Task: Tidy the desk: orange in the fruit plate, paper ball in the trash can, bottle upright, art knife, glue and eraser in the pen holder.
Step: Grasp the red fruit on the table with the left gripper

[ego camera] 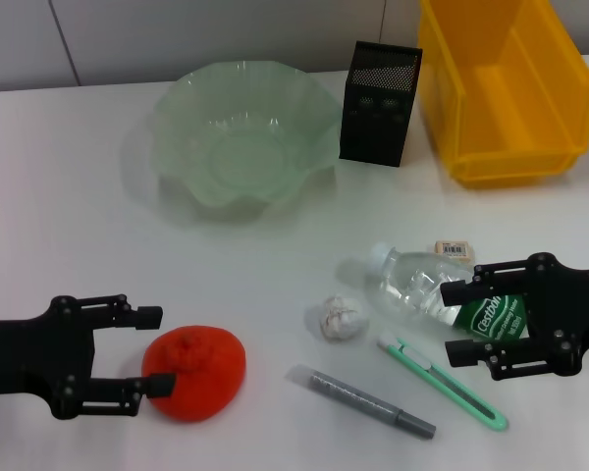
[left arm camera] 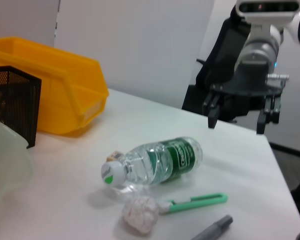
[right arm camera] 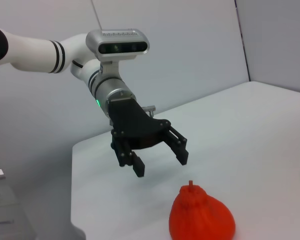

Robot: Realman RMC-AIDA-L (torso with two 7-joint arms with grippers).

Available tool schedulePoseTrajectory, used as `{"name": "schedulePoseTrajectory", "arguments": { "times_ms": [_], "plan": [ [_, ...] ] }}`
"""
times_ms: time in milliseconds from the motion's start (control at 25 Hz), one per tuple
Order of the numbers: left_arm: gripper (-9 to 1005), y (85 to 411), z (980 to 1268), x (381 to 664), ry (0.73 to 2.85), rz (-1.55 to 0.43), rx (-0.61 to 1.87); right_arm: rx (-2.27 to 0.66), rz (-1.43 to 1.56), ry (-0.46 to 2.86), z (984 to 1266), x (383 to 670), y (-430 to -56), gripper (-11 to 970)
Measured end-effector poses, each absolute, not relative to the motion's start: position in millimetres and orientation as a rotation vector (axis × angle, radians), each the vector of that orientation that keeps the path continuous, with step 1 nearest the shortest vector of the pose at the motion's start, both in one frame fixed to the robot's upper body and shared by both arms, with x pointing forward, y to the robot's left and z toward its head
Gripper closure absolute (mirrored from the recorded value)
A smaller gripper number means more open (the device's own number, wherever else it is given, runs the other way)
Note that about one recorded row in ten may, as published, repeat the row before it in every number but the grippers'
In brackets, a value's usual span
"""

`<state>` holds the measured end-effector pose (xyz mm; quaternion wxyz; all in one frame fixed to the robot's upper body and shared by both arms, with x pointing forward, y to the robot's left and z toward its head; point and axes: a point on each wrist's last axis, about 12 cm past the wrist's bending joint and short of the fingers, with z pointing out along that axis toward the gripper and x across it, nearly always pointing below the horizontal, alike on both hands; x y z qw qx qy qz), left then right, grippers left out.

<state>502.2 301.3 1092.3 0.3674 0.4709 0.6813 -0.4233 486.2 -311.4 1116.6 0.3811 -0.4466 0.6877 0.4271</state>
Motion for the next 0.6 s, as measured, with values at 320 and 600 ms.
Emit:
{"name": "schedulePoseTrajectory", "arguments": {
  "times_ms": [320,600],
  "plan": [
    [212,295,1074,498,1.72,-1.043,1.222,-1.137,1.096,1.759,1116,487,-310,289],
    [212,280,1055,503,1.74,-1.003,1.22,-1.139,1.116,1.747,1116,490,-306,289]
  ]
}}
